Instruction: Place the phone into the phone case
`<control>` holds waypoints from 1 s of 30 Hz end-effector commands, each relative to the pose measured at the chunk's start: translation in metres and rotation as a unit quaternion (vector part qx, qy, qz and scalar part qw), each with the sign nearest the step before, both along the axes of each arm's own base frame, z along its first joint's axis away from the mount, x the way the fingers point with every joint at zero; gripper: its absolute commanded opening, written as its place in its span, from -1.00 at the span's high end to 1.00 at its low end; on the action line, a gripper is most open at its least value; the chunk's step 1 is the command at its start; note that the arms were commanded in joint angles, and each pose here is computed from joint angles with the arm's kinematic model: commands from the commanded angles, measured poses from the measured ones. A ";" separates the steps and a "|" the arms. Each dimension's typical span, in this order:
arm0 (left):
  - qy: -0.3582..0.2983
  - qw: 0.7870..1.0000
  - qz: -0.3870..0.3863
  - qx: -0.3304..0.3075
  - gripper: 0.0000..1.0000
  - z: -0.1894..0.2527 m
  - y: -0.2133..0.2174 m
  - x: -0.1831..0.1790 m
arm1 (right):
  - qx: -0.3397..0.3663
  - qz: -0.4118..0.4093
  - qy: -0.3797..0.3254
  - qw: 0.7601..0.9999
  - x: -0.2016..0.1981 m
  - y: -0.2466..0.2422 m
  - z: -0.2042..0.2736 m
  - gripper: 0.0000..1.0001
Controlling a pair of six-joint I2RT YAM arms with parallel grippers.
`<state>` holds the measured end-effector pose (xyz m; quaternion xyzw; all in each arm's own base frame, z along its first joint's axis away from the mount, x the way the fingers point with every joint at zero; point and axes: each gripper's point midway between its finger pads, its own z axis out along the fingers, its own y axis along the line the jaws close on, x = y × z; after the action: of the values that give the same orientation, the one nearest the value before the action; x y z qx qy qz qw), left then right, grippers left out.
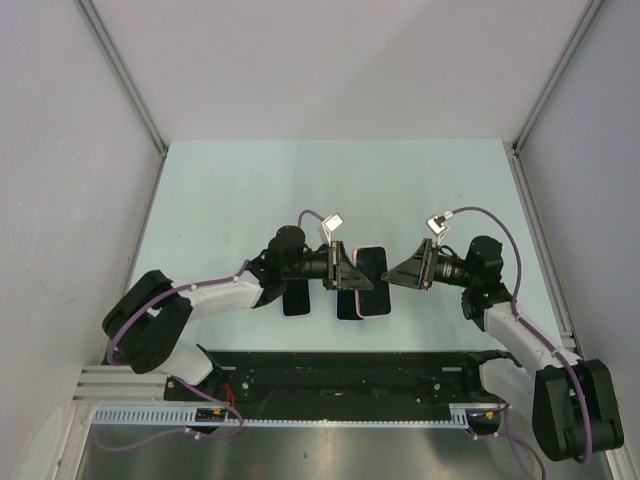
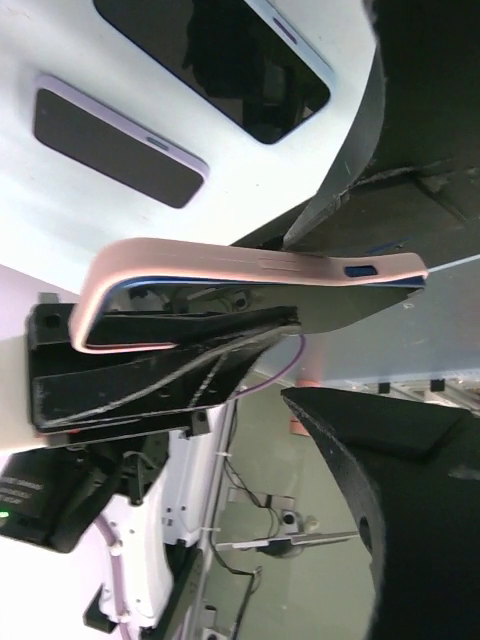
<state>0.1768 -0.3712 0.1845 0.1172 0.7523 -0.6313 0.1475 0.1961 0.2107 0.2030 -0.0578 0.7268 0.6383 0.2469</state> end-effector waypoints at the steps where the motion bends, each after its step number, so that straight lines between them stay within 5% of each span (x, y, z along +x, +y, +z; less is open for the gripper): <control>1: -0.047 0.998 0.008 -0.046 1.00 0.040 0.007 0.004 | 0.014 0.042 -0.033 0.998 -0.026 0.005 -0.002 -0.25; 7: -0.046 0.997 0.028 -0.063 1.00 0.051 0.013 0.015 | 0.013 0.043 -0.029 0.999 -0.035 0.007 -0.012 -0.33; 12: -0.040 0.997 0.031 -0.062 1.00 0.050 0.011 0.019 | 0.017 0.049 -0.027 0.998 -0.038 0.010 -0.011 -0.21; 15: -0.039 0.997 0.042 -0.044 1.00 0.043 0.012 0.023 | 0.020 0.047 -0.027 0.998 -0.038 0.011 -0.009 0.11; 16: -0.056 0.997 0.047 -0.030 1.00 0.037 0.013 0.027 | 0.022 0.046 -0.030 0.998 -0.038 0.010 -0.008 0.39; 19: -0.071 0.994 0.074 0.025 1.00 0.021 0.019 0.037 | 0.028 0.038 -0.026 0.999 -0.036 0.010 -0.002 0.79; 22: -0.081 0.992 0.080 0.056 1.00 0.011 0.022 0.040 | 0.032 0.023 -0.002 0.999 -0.031 0.009 -0.001 1.00; 26: -0.083 0.991 0.074 0.068 1.00 0.006 0.023 0.040 | 0.037 0.002 0.011 0.999 -0.021 0.008 0.002 0.92; 30: -0.078 0.995 0.033 0.048 1.00 0.013 0.020 0.026 | 0.023 -0.004 -0.013 1.000 -0.016 0.007 0.004 0.32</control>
<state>0.1988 -0.3550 0.2006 0.1068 0.7720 -0.5973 0.1892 0.1667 0.2183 0.1814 -0.0514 0.7220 0.6530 0.2227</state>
